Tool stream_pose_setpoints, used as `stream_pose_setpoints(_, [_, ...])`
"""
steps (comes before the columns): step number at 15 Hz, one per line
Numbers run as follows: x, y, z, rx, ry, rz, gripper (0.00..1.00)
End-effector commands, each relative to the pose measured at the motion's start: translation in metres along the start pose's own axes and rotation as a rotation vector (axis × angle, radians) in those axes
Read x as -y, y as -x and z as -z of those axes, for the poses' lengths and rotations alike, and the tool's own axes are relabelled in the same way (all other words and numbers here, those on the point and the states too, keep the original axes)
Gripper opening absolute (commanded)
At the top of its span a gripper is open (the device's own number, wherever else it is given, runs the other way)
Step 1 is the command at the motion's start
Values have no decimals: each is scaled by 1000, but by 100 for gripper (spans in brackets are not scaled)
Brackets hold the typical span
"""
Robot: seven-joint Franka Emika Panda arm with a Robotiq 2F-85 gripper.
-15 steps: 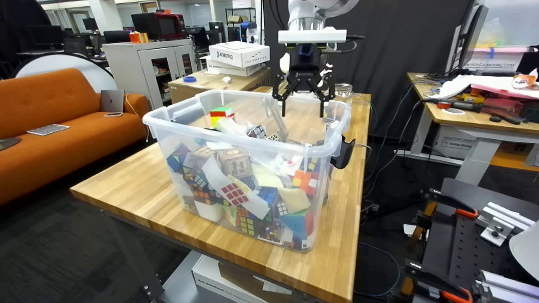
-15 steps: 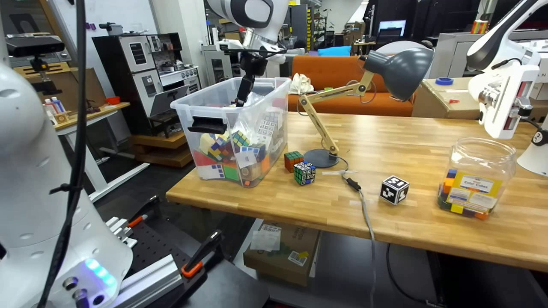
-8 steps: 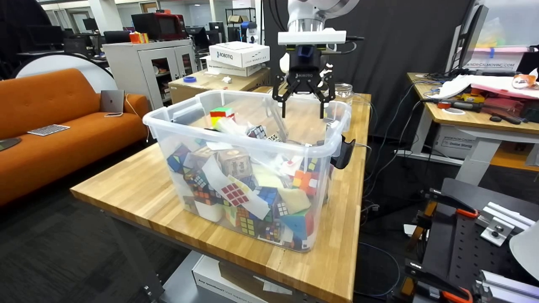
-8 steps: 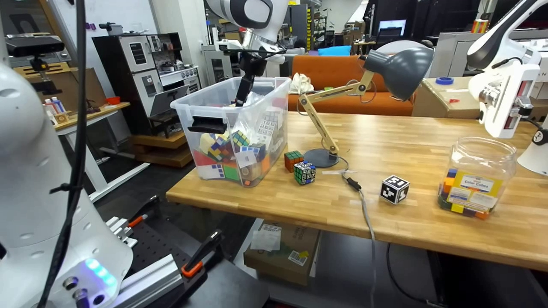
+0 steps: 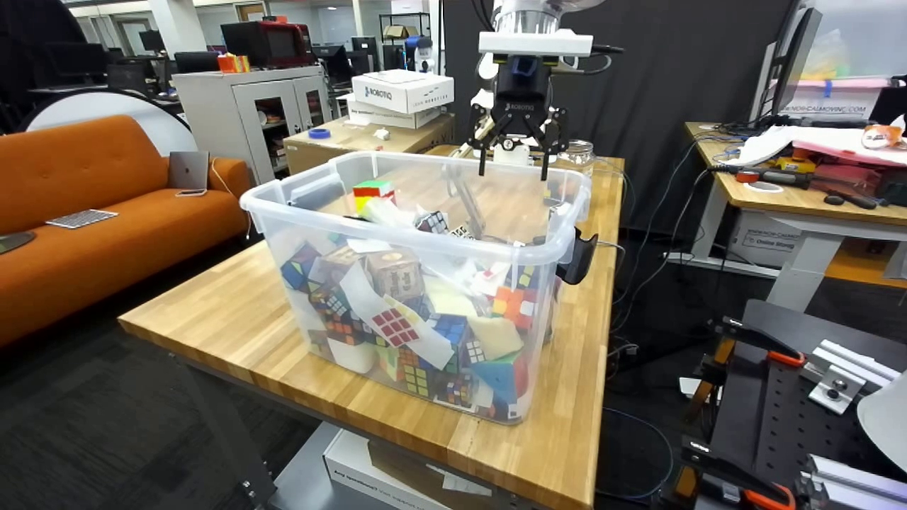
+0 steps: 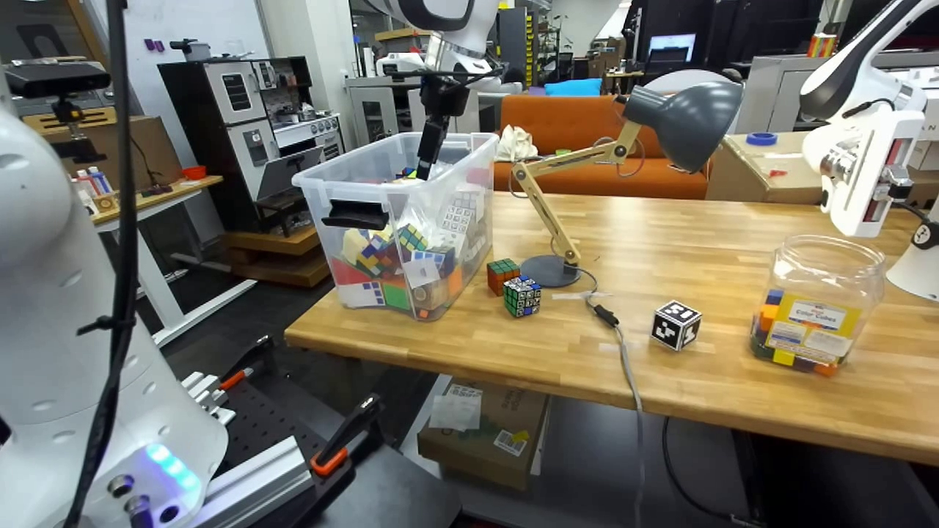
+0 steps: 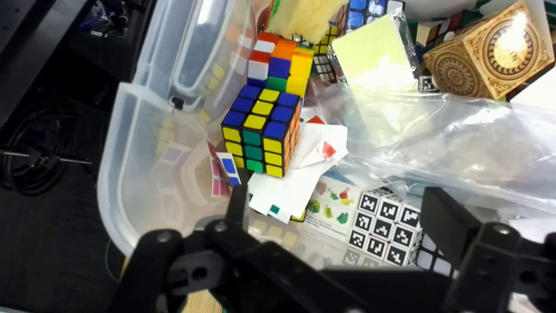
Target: Put the Rubik's cube on the right into the clear container on the left
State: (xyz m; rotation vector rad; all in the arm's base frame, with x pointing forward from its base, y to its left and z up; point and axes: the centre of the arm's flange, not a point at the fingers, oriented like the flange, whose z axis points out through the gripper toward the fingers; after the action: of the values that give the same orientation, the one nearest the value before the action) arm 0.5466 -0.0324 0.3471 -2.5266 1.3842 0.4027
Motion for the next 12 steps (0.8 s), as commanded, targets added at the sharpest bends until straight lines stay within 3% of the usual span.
stream_pose_setpoints(1, [-23, 1, 11, -31, -74, -33, 100])
stream_pose_setpoints(12, [-102, -5, 27, -83, -250, -295, 100])
